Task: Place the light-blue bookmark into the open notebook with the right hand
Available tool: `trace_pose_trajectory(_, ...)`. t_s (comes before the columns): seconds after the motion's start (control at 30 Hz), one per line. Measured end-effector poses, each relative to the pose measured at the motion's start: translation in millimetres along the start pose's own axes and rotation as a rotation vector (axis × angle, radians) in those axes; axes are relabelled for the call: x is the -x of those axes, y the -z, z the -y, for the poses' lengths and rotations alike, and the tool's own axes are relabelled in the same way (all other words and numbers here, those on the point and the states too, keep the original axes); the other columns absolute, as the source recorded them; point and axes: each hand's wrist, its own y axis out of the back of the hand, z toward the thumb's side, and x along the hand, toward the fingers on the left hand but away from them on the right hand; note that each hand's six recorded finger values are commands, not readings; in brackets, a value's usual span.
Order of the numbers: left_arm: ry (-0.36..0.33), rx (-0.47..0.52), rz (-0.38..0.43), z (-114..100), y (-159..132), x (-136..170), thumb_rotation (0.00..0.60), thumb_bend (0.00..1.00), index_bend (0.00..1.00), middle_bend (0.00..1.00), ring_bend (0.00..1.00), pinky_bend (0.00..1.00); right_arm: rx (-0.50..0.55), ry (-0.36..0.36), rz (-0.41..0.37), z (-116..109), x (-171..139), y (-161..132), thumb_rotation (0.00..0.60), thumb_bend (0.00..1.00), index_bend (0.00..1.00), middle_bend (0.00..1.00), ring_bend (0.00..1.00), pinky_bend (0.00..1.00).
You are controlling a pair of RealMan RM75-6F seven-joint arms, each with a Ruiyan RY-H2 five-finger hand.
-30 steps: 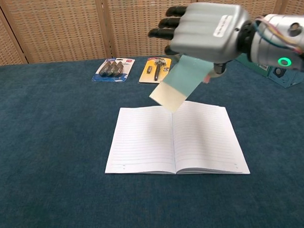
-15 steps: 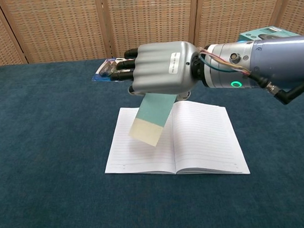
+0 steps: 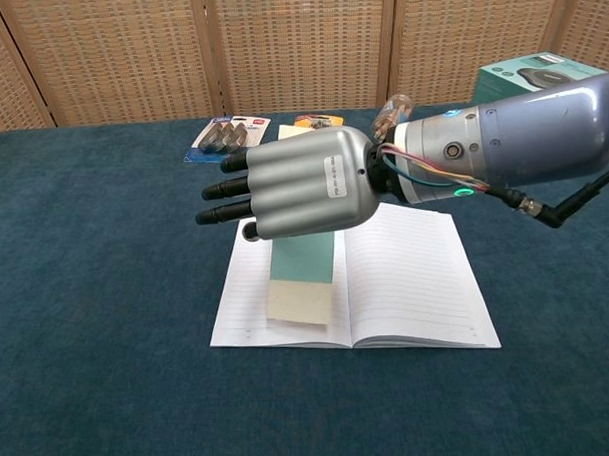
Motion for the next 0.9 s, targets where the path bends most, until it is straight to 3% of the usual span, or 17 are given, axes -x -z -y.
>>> trace_pose_trajectory(0.3, 0.006, 0.003, -0.001, 0, 1, -1, 0.6, 0.0, 0.0, 0.0, 0.0, 0.0, -0.027, 0.033, -0.042, 1, 1, -8, 0.6, 0.23, 0.67, 0.03, 0.0, 0.16)
trace_pose_trajectory(0.53, 0.006, 0.007, -0.001, 0, 1, -1, 0.6, 0.0, 0.0, 0.0, 0.0, 0.0, -0.126, 0.051, -0.075, 4, 2, -12, 0.6, 0.23, 0.66, 0.03, 0.0, 0.16)
trace_pose_trajectory(0.6, 0.006, 0.007, 0.0, 0, 1, -1, 0.6, 0.0, 0.0, 0.0, 0.0, 0.0, -0.141, 0.051, -0.079, 6, 2, -13, 0.6, 0.22, 0.6, 0.03, 0.0, 0.16)
trace_pose_trajectory(0.77, 0.008, 0.007, 0.002, 0, 1, -1, 0.6, 0.0, 0.0, 0.0, 0.0, 0.0, -0.151, 0.05, -0.088, 11, 1, -16, 0.6, 0.18, 0.3, 0.02, 0.0, 0.16)
trace_pose_trajectory(0.9, 0.013, 0.007, 0.004, 1, 1, -1, 0.6, 0.0, 0.0, 0.0, 0.0, 0.0, -0.15, 0.045, -0.084, 14, -1, -16, 0.6, 0.17, 0.19, 0.01, 0.0, 0.16)
